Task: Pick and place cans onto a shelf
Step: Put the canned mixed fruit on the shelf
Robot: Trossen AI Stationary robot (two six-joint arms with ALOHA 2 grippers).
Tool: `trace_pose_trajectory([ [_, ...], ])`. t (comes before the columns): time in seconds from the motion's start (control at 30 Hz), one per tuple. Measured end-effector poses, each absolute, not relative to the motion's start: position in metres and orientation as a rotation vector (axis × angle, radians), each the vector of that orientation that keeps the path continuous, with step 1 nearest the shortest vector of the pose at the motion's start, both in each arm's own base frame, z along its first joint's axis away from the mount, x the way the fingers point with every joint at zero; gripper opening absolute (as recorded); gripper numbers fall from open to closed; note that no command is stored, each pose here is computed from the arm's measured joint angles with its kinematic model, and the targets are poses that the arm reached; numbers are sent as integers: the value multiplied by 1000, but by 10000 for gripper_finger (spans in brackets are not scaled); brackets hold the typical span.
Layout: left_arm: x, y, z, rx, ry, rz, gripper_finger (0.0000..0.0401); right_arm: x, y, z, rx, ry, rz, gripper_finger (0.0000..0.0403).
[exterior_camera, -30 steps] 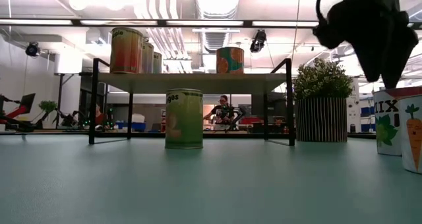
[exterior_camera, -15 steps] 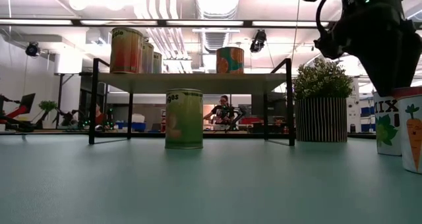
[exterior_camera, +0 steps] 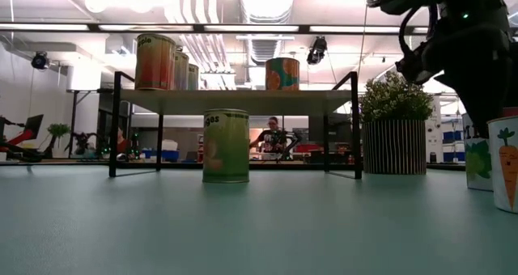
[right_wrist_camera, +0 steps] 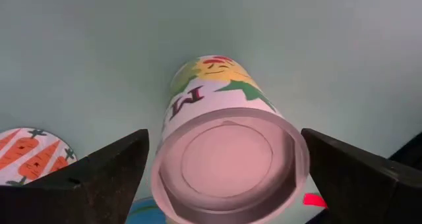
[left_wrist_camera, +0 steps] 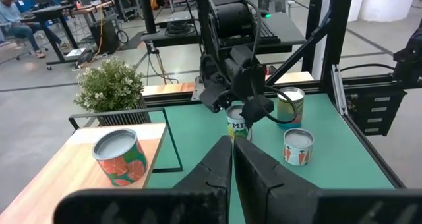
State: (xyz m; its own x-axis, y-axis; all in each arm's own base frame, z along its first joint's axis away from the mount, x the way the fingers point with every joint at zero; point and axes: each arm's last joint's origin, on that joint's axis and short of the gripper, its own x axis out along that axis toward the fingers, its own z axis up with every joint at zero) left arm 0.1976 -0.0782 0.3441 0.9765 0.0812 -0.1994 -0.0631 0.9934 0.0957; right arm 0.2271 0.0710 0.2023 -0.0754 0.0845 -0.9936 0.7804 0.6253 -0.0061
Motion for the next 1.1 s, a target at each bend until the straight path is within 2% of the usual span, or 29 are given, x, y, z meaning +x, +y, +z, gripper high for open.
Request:
trace_pose_trajectory([
  [0.13,198,-78,344,89,205,73,0,229,72,202,750,1551,-661,352],
  [0.37,198,-78,344,97,206,72,0,229,72,204,758,1544,-657,272],
  [0.6,196,-77,344,146,207,67,0,239,74,237,797,1451,-578,279],
  [0.7,190,-74,349,159,185,95,0,249,76,265,816,1352,-524,299],
  [0.83,182,-69,352,183,144,153,0,267,75,308,795,1192,-437,301],
  [1.1,163,-60,351,202,-10,163,0,310,69,386,539,899,-291,287],
])
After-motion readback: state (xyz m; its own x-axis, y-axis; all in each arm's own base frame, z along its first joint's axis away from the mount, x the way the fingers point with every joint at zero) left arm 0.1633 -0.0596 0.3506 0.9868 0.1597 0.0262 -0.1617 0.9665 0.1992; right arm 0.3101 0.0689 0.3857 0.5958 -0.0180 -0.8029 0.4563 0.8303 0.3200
